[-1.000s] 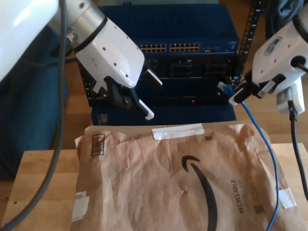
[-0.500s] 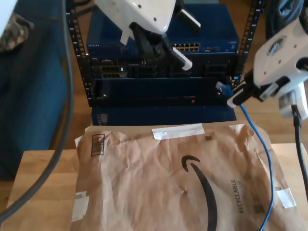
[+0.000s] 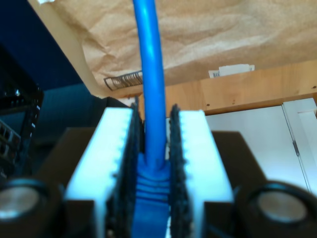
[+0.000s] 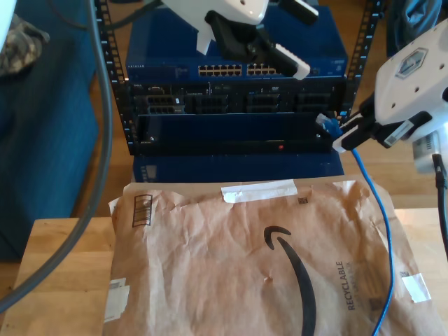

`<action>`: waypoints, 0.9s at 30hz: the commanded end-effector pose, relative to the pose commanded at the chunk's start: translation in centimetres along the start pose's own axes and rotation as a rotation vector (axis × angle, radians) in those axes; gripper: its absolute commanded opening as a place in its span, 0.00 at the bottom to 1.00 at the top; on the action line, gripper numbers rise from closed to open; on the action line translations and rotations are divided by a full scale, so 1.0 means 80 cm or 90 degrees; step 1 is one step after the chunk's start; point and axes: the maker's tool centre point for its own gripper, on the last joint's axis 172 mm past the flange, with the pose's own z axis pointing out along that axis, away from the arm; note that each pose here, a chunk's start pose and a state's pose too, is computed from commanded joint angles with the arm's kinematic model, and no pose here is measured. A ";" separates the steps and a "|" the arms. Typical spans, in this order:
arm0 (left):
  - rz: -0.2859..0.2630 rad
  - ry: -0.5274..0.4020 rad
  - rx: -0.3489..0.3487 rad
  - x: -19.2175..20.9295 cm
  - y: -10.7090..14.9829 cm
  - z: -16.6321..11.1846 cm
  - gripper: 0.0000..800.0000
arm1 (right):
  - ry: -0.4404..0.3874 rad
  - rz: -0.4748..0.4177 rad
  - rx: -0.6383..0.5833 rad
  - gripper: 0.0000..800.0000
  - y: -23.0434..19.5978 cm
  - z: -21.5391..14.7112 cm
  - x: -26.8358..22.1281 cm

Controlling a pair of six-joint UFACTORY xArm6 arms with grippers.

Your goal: Grab the cable and plug it in

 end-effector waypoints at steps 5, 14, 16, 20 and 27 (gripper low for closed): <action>0.002 -0.002 0.007 -0.003 -0.007 0.000 0.99 | -0.014 -0.003 0.001 0.03 0.001 -0.003 -0.010; 0.000 -0.002 0.011 -0.001 -0.008 0.002 0.99 | -0.047 -0.023 0.024 0.03 -0.001 -0.031 -0.043; 0.000 -0.002 0.011 -0.001 -0.008 0.002 0.99 | -0.050 -0.028 0.032 0.03 -0.003 -0.038 -0.049; -0.001 -0.001 0.011 0.000 -0.007 0.002 0.99 | -0.055 -0.036 0.041 0.03 -0.004 -0.048 -0.057; -0.002 -0.001 0.006 0.000 -0.005 0.001 0.99 | -0.075 -0.041 0.043 0.03 0.003 -0.056 -0.070</action>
